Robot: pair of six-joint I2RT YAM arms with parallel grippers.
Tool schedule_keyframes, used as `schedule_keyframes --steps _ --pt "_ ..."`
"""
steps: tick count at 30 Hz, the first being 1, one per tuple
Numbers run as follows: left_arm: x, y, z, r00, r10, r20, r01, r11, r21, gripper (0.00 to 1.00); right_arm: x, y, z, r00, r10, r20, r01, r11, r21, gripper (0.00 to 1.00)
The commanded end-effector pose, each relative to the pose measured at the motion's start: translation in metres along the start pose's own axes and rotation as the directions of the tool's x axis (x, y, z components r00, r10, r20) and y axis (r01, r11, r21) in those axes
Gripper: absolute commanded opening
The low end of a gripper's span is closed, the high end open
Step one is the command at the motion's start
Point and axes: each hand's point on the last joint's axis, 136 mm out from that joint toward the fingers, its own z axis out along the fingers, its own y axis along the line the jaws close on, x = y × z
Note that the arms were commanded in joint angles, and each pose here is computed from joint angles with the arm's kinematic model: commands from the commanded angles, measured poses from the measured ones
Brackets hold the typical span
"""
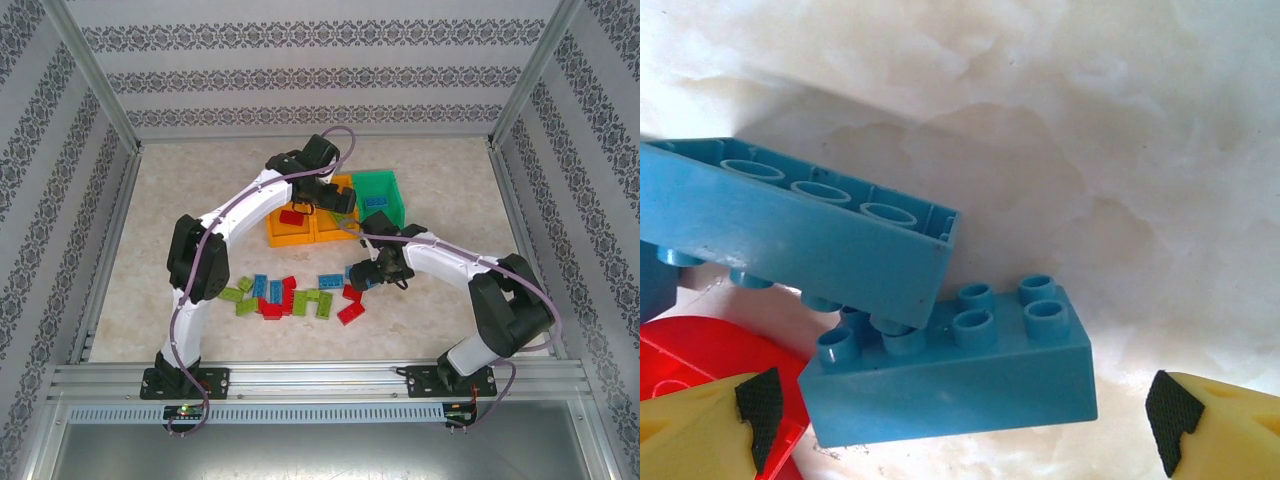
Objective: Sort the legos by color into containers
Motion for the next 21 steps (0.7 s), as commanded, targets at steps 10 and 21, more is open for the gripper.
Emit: schedule_keyframes --steps 10,21 --pt "-0.001 0.016 -0.012 0.998 -0.053 0.037 0.053 0.998 -0.017 1.0 -0.003 -0.018 0.001 0.998 0.061 -0.019 -0.06 0.996 0.064 0.82" --pt "-0.001 0.019 -0.016 0.997 -0.064 0.047 0.065 0.998 -0.024 1.0 -0.005 -0.016 0.007 0.996 0.073 -0.044 -0.071 0.997 0.032 0.65"
